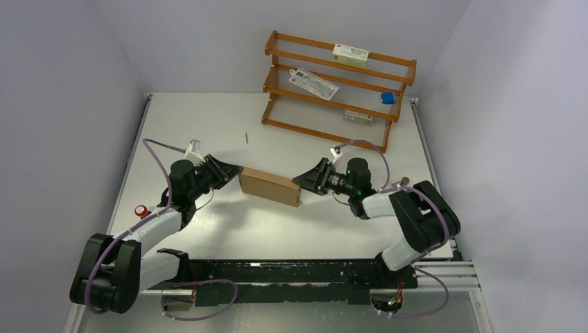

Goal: Fold the paper box

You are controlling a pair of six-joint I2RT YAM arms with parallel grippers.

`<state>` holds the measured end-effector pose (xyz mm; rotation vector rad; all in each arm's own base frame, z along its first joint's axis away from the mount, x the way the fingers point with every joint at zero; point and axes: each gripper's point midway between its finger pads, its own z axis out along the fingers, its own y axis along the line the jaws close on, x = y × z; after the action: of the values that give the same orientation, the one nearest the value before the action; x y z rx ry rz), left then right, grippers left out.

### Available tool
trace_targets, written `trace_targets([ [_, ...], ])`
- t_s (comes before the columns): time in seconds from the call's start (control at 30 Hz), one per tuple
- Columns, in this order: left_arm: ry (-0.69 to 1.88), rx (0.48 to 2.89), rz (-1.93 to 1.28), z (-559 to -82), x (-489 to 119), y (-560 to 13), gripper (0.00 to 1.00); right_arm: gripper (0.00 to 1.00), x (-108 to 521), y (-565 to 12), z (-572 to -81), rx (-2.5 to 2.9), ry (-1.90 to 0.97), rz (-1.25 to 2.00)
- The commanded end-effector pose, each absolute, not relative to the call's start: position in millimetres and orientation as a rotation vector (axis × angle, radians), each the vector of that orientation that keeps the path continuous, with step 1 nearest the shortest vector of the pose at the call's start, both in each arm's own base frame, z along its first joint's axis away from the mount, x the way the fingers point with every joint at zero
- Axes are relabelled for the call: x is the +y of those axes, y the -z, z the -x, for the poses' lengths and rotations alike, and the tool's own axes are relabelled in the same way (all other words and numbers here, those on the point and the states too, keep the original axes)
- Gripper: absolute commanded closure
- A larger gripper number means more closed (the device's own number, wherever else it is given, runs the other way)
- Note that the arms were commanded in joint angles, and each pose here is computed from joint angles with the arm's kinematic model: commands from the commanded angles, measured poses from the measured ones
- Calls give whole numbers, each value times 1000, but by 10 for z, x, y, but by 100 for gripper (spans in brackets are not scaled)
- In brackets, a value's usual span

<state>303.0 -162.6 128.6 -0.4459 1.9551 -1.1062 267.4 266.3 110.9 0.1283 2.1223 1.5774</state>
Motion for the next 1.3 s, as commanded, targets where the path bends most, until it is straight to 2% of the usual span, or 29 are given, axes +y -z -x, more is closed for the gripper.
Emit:
trace_targets([
  [0.0,1006,2211,576,-2667,-1551,-523,95,48,2576,-716,-2555,2128,-1505,-102],
  [0.07,1014,2213,583,-2643,-1557,-478,95,51,2537,-577,-2505,2129,-1480,-87],
  [0.17,1005,2219,610,-2601,-1532,-377,95,61,2500,-406,-2420,2129,-1476,-75],
  [0.3,922,2251,612,-2565,-1444,-224,95,63,2468,-327,-2353,2092,-1471,-59],
  [0.5,698,2299,551,-2575,-1323,-91,94,59,2473,-250,-2373,2089,-1455,-45],
  [0.67,691,2281,591,-2551,-1291,-72,94,54,2499,-384,-2510,2068,-1438,-4],
  [0.83,675,2306,613,-2491,-1271,34,92,44,2501,-601,-2739,2040,-1368,64],
  [1.0,704,2299,716,-2384,-1261,130,94,41,2556,-713,-2844,2043,-1354,118],
  [1.2,906,2273,811,-2338,-1518,21,95,39,2580,-809,-2931,2039,-1326,147],
  [1.27,894,2276,783,-2358,-1593,-5,95,39,2575,-809,-2957,2044,-1309,153],
])
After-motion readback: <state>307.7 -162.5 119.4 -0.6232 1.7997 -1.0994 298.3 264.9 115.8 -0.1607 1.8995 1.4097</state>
